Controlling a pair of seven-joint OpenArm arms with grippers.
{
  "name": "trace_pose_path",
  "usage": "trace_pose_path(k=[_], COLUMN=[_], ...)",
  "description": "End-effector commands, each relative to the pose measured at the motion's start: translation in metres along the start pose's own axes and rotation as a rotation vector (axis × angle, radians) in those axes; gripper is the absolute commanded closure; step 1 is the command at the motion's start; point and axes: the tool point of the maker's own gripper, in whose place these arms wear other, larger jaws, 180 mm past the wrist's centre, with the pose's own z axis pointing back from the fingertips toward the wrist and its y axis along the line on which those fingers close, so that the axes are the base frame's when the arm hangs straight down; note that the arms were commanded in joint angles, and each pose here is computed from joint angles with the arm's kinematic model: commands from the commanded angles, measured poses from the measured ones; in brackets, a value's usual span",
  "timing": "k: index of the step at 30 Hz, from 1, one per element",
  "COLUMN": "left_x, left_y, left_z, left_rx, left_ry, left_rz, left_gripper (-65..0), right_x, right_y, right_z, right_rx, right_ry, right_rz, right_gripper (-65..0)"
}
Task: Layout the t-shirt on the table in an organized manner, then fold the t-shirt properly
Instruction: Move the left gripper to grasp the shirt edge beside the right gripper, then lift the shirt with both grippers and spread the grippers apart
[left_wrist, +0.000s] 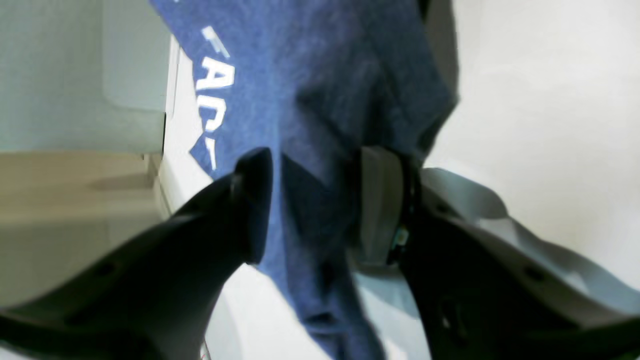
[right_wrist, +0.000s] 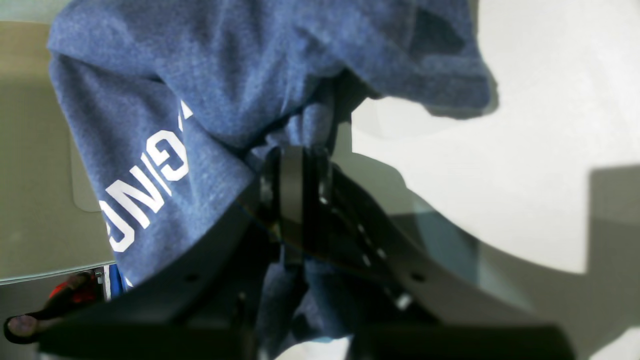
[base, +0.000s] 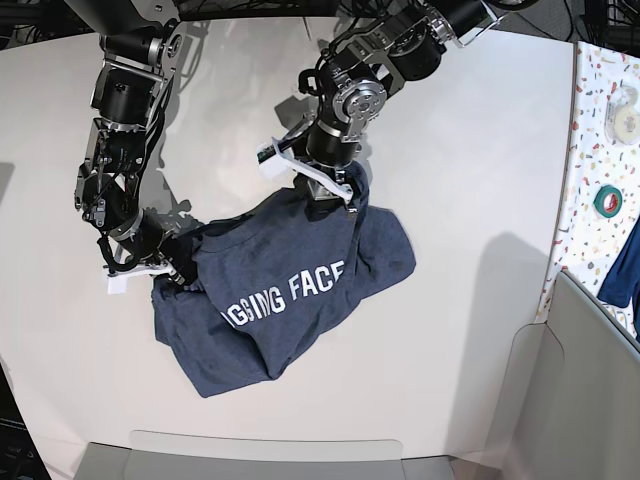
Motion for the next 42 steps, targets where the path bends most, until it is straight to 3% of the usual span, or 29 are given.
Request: trace_pose_path(k=[1,20,23,25,27,28,42], left_x=[0.007,-0.023,-0.024,-0.022,-0.017,-0.019,0.011], left_y=[0.011,0.002,0.002,0.004,0.007,0.008,0.094], left_z=[0.001,-0.002,-0.003,-0.003,-0.004,-0.005,0.028], left_rx=[0.036,0.014,0.013,0.018,0.024,0.027,0.227], left_ry=[-0.026,0.027,0.027,0.025,0.023,0.032,-0.083], left_rz=[0.004,-0.052,-0.051,-0.05,-0.03,-0.026,0.134], left_gripper=[-27.1,-27.0,-22.4,-14.1,-2.3,0.0,0.0], right_x=[-0.031,-0.031,-0.032,-0.031,-0.026,-0.022,0.043], right_y=[-0.017,-0.018,-0.018,-0.017,-0.012,-0.007,0.074], right_z=[-0.002,-0.002,-0.002,0.002,0.012,0.017,0.106], right_rx=[-0.046,-0.045,-0.045,-0.043,-0.031,-0.026,0.064], right_ry=[0.092,0.089,0.092,0.085,0.064,0.052,-0.231], right_rz=[-0.06,-0.066,-0.065,-0.055,-0.019,0.004,0.367], right_gripper=[0.0,0.0,0.0,0.0,0.0,0.0,0.0])
